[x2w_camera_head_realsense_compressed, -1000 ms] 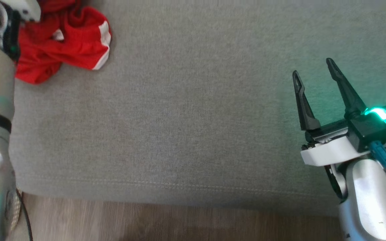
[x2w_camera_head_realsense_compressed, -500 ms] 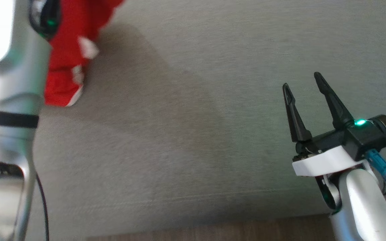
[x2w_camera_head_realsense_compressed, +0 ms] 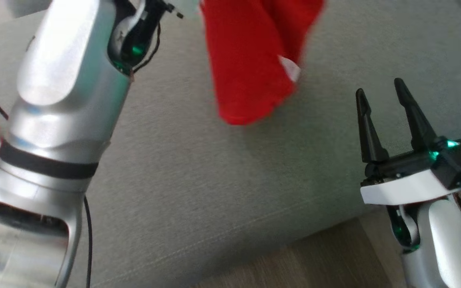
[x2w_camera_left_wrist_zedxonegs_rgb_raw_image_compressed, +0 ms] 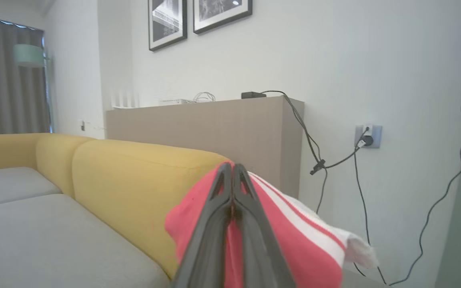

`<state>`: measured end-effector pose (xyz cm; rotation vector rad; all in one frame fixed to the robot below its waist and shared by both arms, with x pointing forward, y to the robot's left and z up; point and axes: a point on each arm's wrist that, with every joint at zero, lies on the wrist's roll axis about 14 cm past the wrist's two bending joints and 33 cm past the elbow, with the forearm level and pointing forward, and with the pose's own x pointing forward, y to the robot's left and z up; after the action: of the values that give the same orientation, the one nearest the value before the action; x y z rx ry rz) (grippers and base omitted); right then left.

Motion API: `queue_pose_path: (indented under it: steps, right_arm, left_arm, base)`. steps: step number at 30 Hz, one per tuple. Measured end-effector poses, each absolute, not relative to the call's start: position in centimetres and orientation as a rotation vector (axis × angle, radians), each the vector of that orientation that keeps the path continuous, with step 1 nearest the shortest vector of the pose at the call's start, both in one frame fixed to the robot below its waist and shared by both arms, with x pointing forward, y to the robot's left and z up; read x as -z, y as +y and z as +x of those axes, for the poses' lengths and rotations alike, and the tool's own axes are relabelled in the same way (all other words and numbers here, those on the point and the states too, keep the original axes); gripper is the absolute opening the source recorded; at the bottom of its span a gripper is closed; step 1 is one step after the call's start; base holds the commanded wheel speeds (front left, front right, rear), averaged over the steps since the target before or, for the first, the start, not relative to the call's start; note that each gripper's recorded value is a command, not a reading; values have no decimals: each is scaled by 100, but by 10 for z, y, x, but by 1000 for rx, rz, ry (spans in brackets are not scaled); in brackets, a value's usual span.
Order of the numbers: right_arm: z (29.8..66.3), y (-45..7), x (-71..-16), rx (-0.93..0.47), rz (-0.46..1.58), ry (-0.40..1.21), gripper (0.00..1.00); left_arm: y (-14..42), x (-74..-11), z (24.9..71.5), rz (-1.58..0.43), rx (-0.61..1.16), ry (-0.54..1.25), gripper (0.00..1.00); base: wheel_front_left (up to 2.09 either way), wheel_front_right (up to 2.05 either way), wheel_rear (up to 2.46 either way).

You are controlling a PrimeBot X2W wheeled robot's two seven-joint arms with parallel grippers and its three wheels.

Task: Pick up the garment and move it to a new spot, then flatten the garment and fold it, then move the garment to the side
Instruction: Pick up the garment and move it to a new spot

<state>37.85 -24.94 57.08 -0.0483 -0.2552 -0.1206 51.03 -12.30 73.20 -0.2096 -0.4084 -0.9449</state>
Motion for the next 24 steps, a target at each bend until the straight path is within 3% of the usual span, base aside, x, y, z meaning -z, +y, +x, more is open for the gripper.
queue_pose_path:
  steps: [4,7,12,17,18,19,21,22,23,24]
  right_arm:
    - [374,-261,-567,156,-49,-242,100]
    - [376,-264,-561,166,-45,-223,100]
    - [386,-255,-549,140,-35,-194,100]
    - [397,-233,-543,73,-13,-182,100]
    - [397,-230,-543,64,-12,-185,100]
    - [397,-227,-544,56,-12,-187,100]
    - [397,-221,-546,39,-11,-193,100]
    - [396,-218,-547,29,-10,-196,100]
    - [394,-214,-545,20,-9,-192,100]
    - [392,-211,-542,12,-5,-181,100]
  left_arm:
    - [-140,-689,509,-224,983,-325,0]
    - [-138,-620,510,-255,964,-191,0]
    - [-106,-506,506,-208,839,42,0]
    - [-68,-454,501,-179,713,170,0]
    - [-63,-451,498,-188,693,183,6]
    - [-59,-449,494,-198,675,190,23]
    - [-47,-445,486,-235,624,213,44]
    - [-42,-443,480,-253,603,221,78]
    - [-34,-443,474,-274,572,224,100]
    - [-26,-445,468,-285,541,219,100]
  base:
    - [0,0,0]
    - [0,0,0]
    - [0,0,0]
    - [0,0,0]
    - [0,0,0]
    - [0,0,0]
    - [0,0,0]
    - [0,0,0]
    - [0,0,0]
    - [0,0,0]
